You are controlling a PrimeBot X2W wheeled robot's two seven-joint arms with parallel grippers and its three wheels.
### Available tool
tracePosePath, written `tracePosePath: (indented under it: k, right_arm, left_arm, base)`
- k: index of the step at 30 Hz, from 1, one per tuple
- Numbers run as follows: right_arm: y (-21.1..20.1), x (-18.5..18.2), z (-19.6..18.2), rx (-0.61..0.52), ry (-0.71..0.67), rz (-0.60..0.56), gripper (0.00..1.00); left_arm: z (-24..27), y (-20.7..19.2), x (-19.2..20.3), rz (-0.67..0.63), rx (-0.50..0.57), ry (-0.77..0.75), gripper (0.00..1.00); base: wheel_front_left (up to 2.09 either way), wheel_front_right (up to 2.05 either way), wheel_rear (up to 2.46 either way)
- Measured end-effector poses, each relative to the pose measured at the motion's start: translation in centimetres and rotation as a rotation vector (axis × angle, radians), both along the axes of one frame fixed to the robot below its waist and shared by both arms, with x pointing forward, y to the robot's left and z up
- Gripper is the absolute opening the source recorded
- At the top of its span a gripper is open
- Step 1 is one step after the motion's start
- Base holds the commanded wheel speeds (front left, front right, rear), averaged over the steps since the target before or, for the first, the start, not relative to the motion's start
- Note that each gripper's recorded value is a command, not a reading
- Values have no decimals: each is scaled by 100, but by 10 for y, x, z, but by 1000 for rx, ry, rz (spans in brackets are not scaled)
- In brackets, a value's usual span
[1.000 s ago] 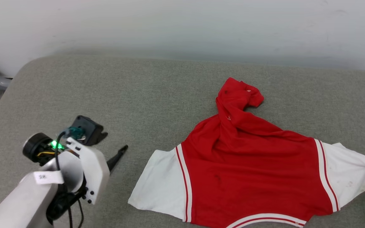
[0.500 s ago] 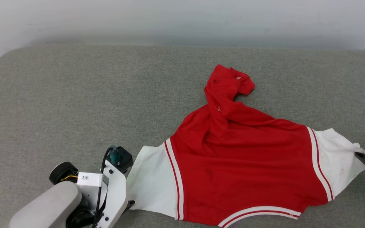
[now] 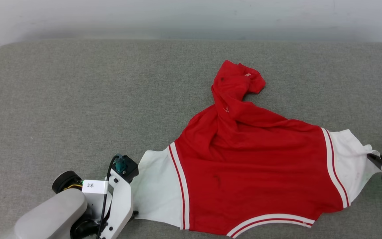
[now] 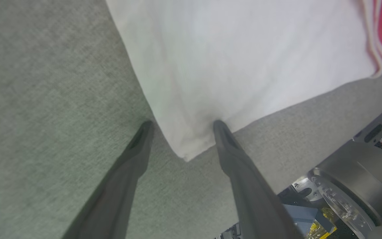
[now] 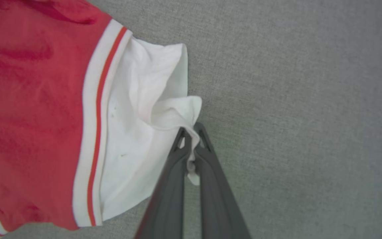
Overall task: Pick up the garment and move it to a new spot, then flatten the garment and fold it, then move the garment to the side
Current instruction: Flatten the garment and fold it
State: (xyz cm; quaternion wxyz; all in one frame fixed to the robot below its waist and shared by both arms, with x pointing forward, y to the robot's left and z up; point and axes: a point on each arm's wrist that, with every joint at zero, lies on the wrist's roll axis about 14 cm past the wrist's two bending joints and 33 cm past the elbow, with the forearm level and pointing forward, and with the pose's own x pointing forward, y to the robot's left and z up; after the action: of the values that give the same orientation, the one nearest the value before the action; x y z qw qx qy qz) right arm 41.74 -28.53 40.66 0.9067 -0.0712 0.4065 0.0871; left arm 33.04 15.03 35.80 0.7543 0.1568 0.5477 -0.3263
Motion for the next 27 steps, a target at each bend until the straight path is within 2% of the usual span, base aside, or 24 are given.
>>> tracePosePath:
  k: [1, 9, 19, 27]
  right_arm:
    - [0, 0, 0, 0, 1, 1, 0]
    - [11, 4, 14, 12, -58, 30, 0]
    - [28, 6, 60, 43, -222, 90, 0]
    - [43, 15, 125, 92, -426, 121, 0]
  left_arm:
    - [0, 0, 0, -1, 1, 4, 0]
    - [9, 2, 6, 41, -50, -58, 0]
    - [87, 0, 50, 135, -243, -385, 0]
    - [177, -11, 70, 156, -396, -673, 0]
  base:
    - [0, 0, 0]
    - [0, 0, 0]
    - [0, 0, 0]
    - [0, 0, 0]
